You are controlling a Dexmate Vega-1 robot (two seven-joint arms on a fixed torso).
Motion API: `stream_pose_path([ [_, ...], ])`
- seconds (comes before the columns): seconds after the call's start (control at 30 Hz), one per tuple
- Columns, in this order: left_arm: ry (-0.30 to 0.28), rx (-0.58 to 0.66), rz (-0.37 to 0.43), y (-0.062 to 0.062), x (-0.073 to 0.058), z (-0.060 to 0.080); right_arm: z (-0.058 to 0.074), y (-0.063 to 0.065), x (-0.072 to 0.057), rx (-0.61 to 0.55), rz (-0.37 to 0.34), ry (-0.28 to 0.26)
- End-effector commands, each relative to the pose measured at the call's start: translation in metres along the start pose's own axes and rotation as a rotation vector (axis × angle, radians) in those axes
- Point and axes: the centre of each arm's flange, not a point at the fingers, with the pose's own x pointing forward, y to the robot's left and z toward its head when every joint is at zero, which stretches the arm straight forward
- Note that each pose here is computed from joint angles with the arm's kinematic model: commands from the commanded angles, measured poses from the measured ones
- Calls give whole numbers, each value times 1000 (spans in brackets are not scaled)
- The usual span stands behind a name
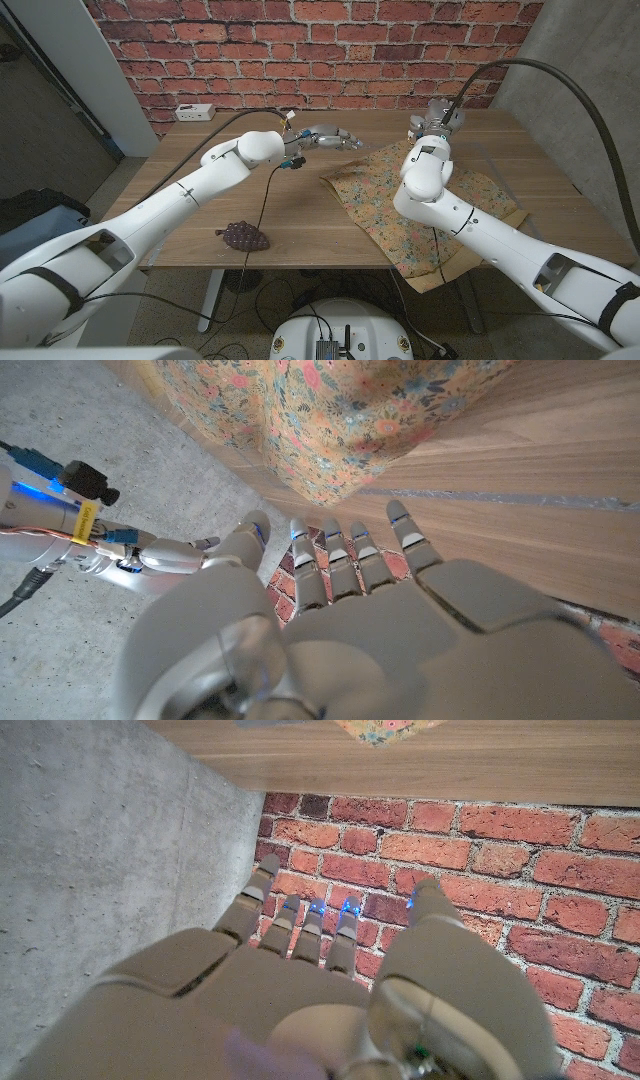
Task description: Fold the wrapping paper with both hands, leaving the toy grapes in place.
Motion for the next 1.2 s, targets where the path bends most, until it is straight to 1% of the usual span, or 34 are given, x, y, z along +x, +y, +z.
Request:
stream_pose_path([
  [0.03,25,83,69,6,-5,0,-11,27,-18,26,129,78],
  [0.07,28,88,75,7,-6,-1,-12,30,-19,26,136,94],
  [0.27,33,86,86,9,-10,-6,-20,42,-21,13,174,141],
  [0.37,37,80,94,10,-13,-9,-23,48,-23,11,189,155],
  [0.4,37,80,95,10,-13,-9,-24,48,-23,11,189,155],
  [0.47,43,78,97,10,-15,-12,-27,53,-24,3,202,174],
  [0.53,45,71,98,11,-16,-14,-29,56,-25,-5,213,180],
  [0.57,47,70,98,11,-16,-15,-30,58,-26,-4,215,192],
  [0.63,49,69,101,12,-17,-17,-33,61,-27,-7,226,198],
  [0.67,48,66,99,12,-17,-17,-34,63,-28,-5,228,211],
  [0.7,48,65,97,12,-16,-18,-35,65,-28,-9,235,213],
  [0.9,48,63,99,15,-16,-20,-43,72,-30,-15,252,240],
  [1.2,47,47,93,18,-13,-25,-56,80,-34,-43,269,296],
])
